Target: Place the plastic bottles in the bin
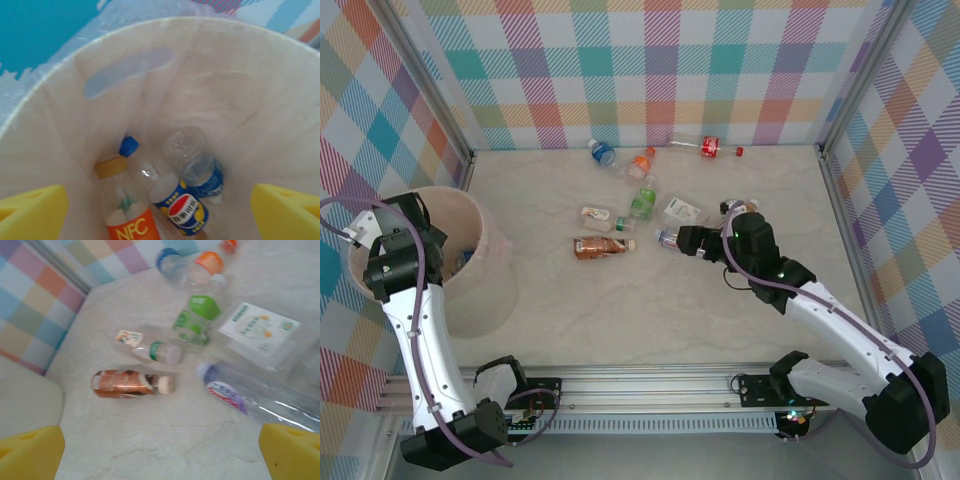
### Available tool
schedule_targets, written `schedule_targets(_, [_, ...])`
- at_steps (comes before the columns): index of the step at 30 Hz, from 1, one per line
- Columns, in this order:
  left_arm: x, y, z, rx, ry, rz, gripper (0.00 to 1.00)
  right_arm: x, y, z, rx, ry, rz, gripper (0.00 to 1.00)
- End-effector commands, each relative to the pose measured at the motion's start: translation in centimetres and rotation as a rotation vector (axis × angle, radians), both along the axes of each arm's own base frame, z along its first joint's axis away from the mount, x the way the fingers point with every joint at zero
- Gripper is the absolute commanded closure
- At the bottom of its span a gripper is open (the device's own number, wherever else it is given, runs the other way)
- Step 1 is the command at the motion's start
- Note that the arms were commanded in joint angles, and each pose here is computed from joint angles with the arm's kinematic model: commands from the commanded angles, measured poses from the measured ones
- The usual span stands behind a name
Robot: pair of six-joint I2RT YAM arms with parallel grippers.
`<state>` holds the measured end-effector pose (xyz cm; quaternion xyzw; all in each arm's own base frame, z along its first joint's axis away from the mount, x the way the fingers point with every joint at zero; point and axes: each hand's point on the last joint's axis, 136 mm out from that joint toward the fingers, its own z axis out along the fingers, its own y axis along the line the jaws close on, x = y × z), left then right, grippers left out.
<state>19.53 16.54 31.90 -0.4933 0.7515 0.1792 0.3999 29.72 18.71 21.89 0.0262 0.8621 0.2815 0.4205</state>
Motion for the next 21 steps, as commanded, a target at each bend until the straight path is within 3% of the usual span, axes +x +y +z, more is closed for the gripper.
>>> schedule_targets(1, [1.0, -1.2, 1.7, -0.023, -0.075, -0.099, 0.03, 0.6, -3.6, -1.1, -0.024, 0.095, -0.196, 0.0])
schedule_targets(8, [2.9, -3.5, 2.1, -0.092, -0.137, -0.246, 0.0, 1.3, -7.7, -4.7, -0.107, 0.266, -0.318, 0.0])
schedule_targets(15, [3.9, -5.7, 2.5, -0.148, -0.188, -0.368, 0.0, 3.7, -8.2, -6.8, -0.154, 0.354, -0.369, 0.0])
schedule_targets(21, [5.8, -10.9, 4.7, -0.313, -0.319, -0.618, 0.0, 6.3, -9.3, -9.0, -0.192, 0.442, -0.447, 0.0])
